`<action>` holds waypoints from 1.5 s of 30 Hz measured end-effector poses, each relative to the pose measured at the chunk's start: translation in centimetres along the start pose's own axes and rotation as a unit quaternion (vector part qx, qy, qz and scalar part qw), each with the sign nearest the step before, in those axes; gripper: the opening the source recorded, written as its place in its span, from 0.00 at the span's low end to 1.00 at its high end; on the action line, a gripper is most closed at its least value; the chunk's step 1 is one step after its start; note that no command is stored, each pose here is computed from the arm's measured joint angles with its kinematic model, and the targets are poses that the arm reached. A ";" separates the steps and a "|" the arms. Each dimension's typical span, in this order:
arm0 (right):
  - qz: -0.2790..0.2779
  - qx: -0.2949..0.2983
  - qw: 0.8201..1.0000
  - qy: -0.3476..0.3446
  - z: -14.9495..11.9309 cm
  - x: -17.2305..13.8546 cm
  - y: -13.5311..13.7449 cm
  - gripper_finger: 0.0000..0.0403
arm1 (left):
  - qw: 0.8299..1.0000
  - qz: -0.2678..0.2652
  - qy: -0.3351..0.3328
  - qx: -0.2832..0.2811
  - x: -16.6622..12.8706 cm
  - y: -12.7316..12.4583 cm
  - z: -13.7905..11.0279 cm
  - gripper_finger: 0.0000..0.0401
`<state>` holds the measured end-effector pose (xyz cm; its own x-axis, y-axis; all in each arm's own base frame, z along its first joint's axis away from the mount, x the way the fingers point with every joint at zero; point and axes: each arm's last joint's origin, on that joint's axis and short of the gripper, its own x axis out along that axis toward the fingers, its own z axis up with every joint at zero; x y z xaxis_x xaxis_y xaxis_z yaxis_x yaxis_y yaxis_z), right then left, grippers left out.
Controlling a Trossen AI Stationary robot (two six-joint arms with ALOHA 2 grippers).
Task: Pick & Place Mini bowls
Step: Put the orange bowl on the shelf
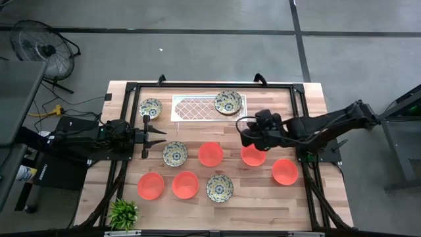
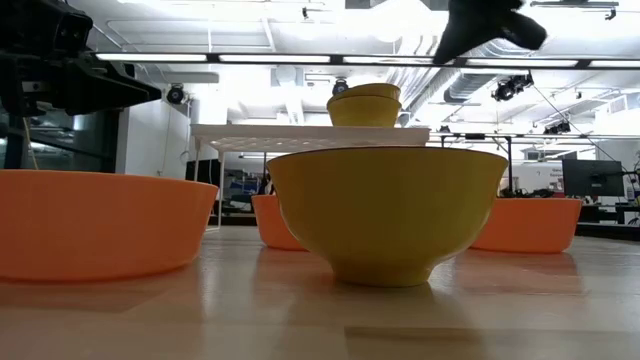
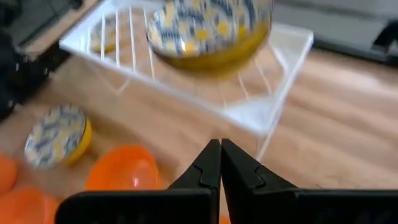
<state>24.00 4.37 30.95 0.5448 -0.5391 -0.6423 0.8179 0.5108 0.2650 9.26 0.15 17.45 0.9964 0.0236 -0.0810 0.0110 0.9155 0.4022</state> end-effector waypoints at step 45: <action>-0.142 0.087 0.849 0.502 -12.6 0.5 -1.4 0.48 | 1.000 0.000 0.000 0.000 0.0 0.0 0.0 0.33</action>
<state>20.83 11.83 21.21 -0.0389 0.2633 -0.9639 0.9525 0.3013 0.0439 9.25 0.15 17.45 0.9965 0.0236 -0.0806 0.0109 0.9155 0.4022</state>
